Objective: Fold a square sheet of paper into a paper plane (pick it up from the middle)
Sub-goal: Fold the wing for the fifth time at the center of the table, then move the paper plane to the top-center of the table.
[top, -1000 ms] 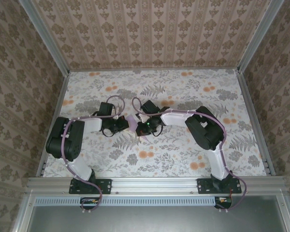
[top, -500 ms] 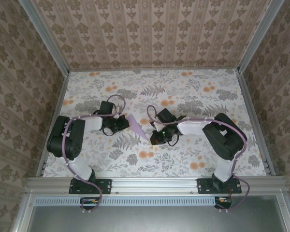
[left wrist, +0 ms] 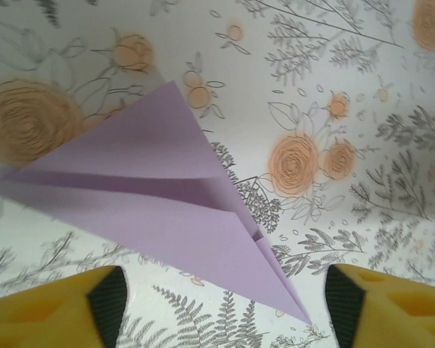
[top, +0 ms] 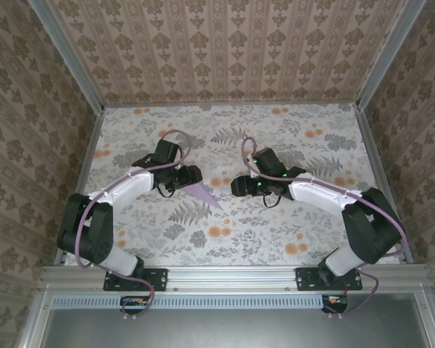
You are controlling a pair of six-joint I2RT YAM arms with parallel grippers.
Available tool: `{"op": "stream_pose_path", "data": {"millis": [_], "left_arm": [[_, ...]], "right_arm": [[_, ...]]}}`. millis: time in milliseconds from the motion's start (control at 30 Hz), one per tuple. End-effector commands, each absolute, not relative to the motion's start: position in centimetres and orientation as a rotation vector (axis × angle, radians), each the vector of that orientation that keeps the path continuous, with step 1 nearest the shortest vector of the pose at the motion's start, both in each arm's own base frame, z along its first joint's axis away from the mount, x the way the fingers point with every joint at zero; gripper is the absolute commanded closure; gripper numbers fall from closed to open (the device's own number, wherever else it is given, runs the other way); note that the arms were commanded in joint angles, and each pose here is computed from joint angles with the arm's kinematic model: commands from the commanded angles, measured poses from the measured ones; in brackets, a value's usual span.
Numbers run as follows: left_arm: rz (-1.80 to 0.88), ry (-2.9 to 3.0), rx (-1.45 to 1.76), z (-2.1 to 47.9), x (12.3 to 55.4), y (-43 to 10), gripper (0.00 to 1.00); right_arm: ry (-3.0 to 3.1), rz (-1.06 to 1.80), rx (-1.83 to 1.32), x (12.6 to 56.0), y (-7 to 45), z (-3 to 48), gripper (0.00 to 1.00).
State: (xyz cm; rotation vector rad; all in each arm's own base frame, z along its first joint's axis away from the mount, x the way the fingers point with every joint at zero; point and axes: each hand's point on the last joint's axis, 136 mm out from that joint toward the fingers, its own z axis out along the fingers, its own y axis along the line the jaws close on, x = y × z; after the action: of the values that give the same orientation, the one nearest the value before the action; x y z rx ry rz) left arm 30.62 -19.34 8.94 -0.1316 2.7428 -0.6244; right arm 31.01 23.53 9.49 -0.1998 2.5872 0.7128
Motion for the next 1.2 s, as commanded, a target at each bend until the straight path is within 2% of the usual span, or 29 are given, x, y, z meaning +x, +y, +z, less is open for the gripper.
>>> {"op": "stream_pose_path", "data": {"millis": [0,200,267,533,667,767,1167], "left_arm": [[-0.321,2.825,-0.223,8.3,28.5,-17.0,0.18],[-0.157,2.838,-0.326,7.2,28.3,-18.6,0.17],[-0.103,2.837,-0.367,6.5,28.5,-19.2,0.22],[-0.023,2.808,-0.473,5.0,30.5,-20.6,0.26],[-0.052,2.812,-0.572,4.4,29.5,-20.3,0.42],[-0.106,2.781,-0.657,4.6,28.7,-19.9,0.49],[-0.174,2.751,-0.78,4.5,27.7,-19.6,0.64]], "right_arm": [[2.597,0.626,-0.125,30.9,20.5,9.2,0.21],[2.566,0.606,-0.077,31.2,19.4,8.7,0.0],[2.572,0.606,-0.073,31.1,19.3,8.5,0.0],[2.583,0.612,-0.072,30.8,19.3,8.3,0.0],[2.587,0.595,-0.073,30.8,19.0,8.4,0.0],[2.599,0.575,-0.073,30.7,18.8,8.2,0.01],[2.622,0.582,-0.072,30.7,19.0,7.8,0.01]]}}
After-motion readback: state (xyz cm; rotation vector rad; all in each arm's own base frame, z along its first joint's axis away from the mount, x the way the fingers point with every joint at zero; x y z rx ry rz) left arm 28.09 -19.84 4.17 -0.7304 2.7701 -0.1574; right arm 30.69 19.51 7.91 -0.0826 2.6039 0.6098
